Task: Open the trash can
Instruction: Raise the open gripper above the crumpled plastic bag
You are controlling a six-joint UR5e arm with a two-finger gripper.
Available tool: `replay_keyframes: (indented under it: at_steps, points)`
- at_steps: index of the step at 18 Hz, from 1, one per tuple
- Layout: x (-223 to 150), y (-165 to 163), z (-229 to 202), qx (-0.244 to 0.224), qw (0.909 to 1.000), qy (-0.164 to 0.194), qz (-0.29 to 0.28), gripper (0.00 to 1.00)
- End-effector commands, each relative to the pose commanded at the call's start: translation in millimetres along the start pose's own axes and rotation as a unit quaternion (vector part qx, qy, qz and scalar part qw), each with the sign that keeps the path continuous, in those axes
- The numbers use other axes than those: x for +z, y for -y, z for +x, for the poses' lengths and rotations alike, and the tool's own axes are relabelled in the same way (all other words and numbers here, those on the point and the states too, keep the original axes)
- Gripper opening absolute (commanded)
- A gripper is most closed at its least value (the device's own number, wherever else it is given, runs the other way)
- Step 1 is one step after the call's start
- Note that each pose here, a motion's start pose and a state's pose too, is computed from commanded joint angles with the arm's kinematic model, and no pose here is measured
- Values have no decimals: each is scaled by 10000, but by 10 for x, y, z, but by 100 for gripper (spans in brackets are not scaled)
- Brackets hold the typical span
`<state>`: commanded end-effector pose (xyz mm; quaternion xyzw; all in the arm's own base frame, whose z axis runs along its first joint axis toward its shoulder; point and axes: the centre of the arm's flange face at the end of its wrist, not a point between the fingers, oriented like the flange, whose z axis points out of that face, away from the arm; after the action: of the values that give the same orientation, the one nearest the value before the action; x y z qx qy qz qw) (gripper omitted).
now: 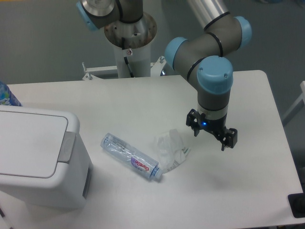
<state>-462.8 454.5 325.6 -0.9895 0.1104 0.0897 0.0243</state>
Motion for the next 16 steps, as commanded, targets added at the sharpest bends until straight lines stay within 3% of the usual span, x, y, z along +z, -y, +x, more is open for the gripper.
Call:
replay_keyframes:
  at_steps: [9,16]
  points:
    - [-108,13,-17,-10,10000,46,74,100]
    - [-1015,161,128,-504,9949,171,851,100]
